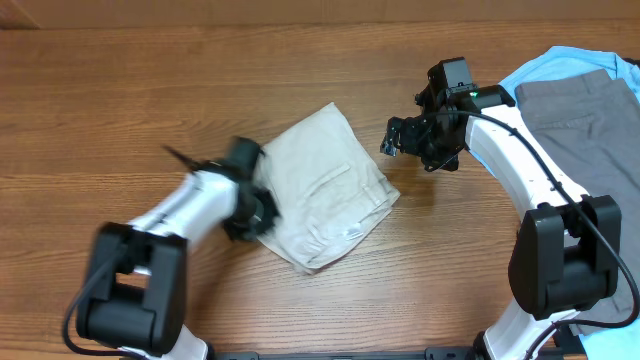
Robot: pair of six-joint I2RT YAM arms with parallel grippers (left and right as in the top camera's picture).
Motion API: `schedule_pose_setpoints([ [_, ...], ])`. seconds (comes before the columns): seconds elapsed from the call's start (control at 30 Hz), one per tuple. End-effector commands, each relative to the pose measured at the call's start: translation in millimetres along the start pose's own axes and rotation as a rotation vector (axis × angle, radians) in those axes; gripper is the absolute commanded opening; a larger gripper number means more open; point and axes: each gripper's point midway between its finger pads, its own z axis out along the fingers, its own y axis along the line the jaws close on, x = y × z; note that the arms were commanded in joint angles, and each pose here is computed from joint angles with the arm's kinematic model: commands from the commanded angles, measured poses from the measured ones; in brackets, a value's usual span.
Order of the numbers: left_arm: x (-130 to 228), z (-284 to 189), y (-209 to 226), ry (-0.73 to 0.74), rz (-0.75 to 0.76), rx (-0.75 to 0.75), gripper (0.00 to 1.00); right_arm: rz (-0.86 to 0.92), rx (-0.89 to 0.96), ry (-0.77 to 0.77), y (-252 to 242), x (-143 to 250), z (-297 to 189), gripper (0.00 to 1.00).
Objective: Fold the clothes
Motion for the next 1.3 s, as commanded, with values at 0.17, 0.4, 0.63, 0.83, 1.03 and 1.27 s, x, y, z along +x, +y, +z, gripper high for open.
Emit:
schedule_pose_setpoints([
  [0.17, -89, -98, 8, -0.086, -0.003, 0.136, 0.66, -0.002, 0.001, -0.021, 0, -7, -4, 1.0],
  [0.4, -32, -151, -27, -0.06, 0.135, 0.108, 0.58, -0.002, 0.001, -0.022, 0, -7, -4, 1.0],
  [0.63, 49, -118, -72, 0.06, 0.335, 0.034, 0.04, -0.002, 0.001, -0.022, 0, -7, -4, 1.0],
  [0.83, 110, -59, -77, 0.143, 0.408, -0.046, 0.04, -0.002, 0.001, -0.022, 0, -7, -4, 1.0],
  [1.03, 133, -1, -48, 0.122, 0.402, -0.121, 0.05, -0.002, 0.001, -0.021, 0, -7, -4, 1.0],
  [1.27, 98, 10, -5, -0.014, 0.327, -0.268, 0.08, -0.002, 0.001, -0.022, 0, -7, -4, 1.0],
])
